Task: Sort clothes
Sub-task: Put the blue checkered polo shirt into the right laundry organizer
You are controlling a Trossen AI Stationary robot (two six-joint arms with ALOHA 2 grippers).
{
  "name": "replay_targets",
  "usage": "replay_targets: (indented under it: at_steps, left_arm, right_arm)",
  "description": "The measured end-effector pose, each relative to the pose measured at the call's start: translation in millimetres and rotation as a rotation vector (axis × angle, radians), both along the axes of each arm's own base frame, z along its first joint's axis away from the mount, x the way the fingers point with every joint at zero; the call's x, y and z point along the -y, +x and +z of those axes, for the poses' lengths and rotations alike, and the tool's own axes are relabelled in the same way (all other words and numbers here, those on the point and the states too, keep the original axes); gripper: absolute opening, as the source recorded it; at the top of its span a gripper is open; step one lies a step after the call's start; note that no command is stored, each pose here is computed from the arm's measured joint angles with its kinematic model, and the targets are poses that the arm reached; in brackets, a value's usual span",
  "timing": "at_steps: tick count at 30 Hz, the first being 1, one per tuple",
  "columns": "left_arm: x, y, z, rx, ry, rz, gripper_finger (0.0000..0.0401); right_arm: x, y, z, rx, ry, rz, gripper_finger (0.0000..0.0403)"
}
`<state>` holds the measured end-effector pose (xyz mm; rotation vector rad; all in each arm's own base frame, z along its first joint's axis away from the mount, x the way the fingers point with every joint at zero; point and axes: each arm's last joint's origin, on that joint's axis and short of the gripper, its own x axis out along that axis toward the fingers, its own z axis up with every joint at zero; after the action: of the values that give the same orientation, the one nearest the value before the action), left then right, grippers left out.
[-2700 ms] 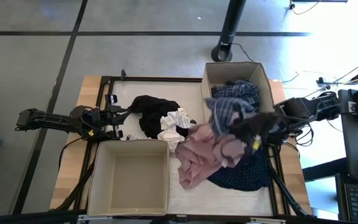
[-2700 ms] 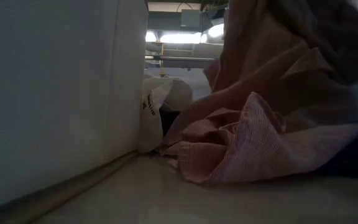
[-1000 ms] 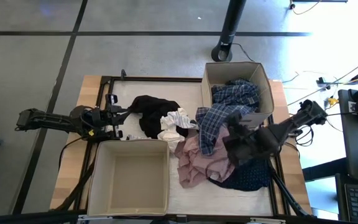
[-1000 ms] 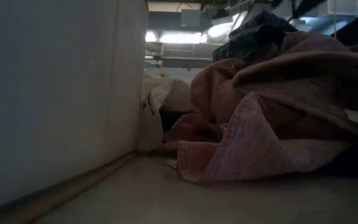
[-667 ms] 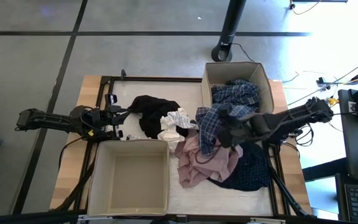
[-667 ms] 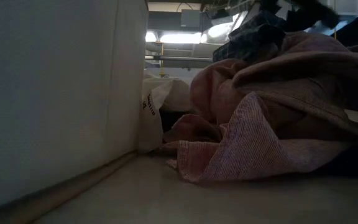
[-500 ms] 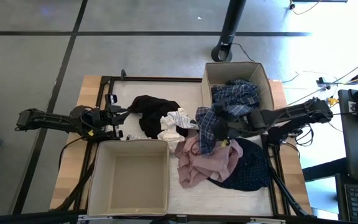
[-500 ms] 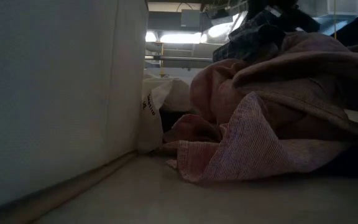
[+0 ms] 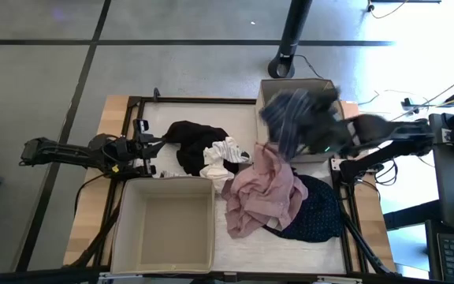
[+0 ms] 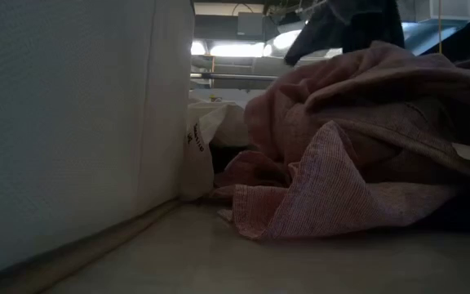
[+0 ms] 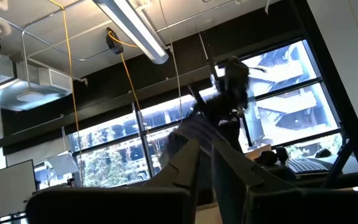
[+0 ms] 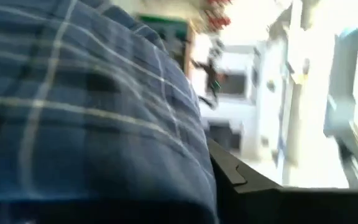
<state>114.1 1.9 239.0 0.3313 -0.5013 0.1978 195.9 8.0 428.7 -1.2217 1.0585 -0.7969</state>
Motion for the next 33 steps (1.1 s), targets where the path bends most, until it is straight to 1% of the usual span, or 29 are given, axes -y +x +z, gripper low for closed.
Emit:
replay_targets:
  at_steps: [2,6,8,12,16,18,22,28,30,33]
  left_arm:
    - [0,0,0,0.0,0.0,0.0,0.0031]
    - [0,0,0,0.0,0.0,0.0,0.0031]
    - [0,0,0,0.0,0.0,0.0,0.0031]
    - [0,0,0,0.0,0.0,0.0,0.0031]
    - [0,0,0,0.002,0.0,0.0,0.0031]
    - [0,0,0,0.001,0.0,0.0,0.0031]
    - [0,0,0,0.001,0.004,0.003,0.0031]
    - [0,0,0,0.0,0.023,0.014,0.0031]
    - [0,0,0,0.0,0.023,0.013,0.0031]
    - [0,0,0,0.0,0.023,0.014,0.0031]
  right_arm:
    - [9,-14,17,0.067,-0.019,-0.059,0.0007]
    - [31,-37,39,0.177,0.018,-0.151,0.0015]
    - [40,-44,41,0.198,0.052,-0.178,0.001]
    - [58,-47,36,0.244,0.17,-0.216,0.0005]
    - [78,-41,15,0.221,0.261,-0.276,0.0014]
    - [88,-37,-2,0.19,0.31,-0.303,0.0014]
    - [104,-28,-40,0.146,0.42,-0.316,0.0009]
    - [118,-18,-84,0.135,0.492,-0.331,0.0016]
    - [122,-16,-93,0.117,0.498,-0.347,0.0026]
    - [125,-12,-99,0.085,0.528,-0.349,0.0057]
